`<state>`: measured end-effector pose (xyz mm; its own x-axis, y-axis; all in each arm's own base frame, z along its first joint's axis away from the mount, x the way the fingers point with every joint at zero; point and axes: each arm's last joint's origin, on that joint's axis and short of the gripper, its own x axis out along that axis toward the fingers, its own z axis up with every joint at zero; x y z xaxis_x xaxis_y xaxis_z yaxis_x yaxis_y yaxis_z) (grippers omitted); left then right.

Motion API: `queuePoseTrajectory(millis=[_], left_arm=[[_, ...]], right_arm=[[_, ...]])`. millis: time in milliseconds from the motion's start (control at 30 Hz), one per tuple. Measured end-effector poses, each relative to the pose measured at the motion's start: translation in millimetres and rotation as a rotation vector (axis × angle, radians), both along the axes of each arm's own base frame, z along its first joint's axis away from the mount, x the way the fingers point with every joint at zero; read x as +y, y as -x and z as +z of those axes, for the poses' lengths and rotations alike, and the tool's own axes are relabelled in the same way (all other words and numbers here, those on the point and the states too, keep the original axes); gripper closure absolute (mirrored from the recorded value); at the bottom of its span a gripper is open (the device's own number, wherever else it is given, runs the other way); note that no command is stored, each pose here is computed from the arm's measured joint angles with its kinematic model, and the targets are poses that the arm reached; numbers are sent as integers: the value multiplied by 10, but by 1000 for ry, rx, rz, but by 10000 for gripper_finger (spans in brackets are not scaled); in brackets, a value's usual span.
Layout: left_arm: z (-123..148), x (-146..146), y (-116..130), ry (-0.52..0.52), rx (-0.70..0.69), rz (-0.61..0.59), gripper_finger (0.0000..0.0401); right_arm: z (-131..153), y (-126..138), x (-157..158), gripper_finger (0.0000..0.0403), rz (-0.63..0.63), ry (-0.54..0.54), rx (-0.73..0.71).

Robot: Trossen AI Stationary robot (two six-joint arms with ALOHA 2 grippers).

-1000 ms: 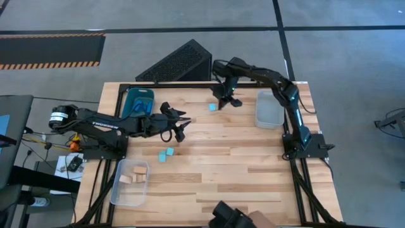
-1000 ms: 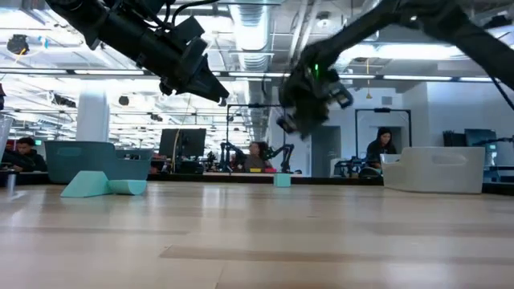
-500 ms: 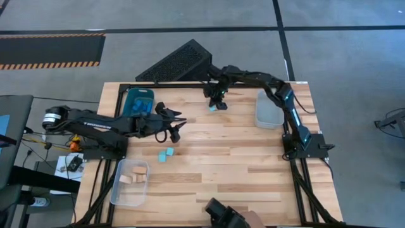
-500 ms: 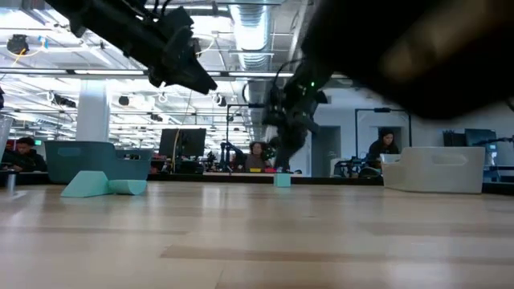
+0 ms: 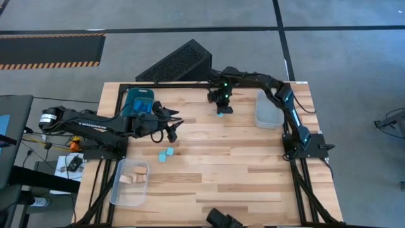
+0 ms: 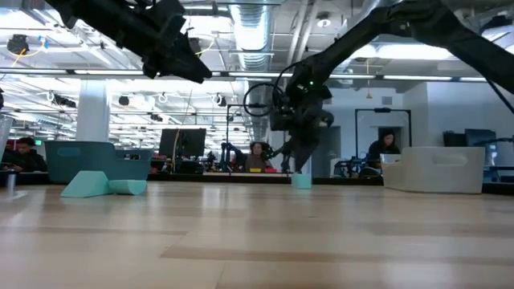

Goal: Sort & place blocks by color
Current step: Put the top light blue block into the grey bin

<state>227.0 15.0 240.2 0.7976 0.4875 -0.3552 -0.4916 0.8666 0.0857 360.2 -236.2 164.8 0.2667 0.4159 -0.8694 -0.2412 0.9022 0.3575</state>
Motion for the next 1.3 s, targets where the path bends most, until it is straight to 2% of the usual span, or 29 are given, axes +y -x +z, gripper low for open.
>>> queuePoseTrajectory(millis=[67,167,300,400,467,600,633,733,833,1100,1200,1300], left_arm=[[-13,-1,5,0,14,-1,184],[-22,-1,9,0,26,-1,184],[-17,-1,7,-30,39,-16,184],[0,3,-1,-58,35,-26,184],[27,18,-14,-63,8,-37,184],[62,51,-52,-26,-58,-82,184],[58,53,-67,-21,-64,-90,184],[21,68,-122,-9,-76,-85,184],[-26,95,-192,-7,-88,-79,184],[-117,228,-298,-25,-96,-39,184],[-121,279,-288,-25,-92,-18,184],[-112,338,-281,-26,-101,1,184]], right_arm=[[-5,10,134,403,22,-47,19],[43,61,386,403,67,-27,-13],[216,246,705,403,64,51,-152],[387,413,909,403,33,151,-331],[476,480,1002,402,-34,253,-476],[523,594,1089,387,-289,434,-654],[518,624,1094,378,-338,473,-662],[499,713,1088,345,-360,513,-602],[437,780,1043,302,-383,489,-524],[69,730,863,178,-429,467,-404],[-46,661,800,153,-404,479,-381],[-108,533,705,149,-390,477,-357]])
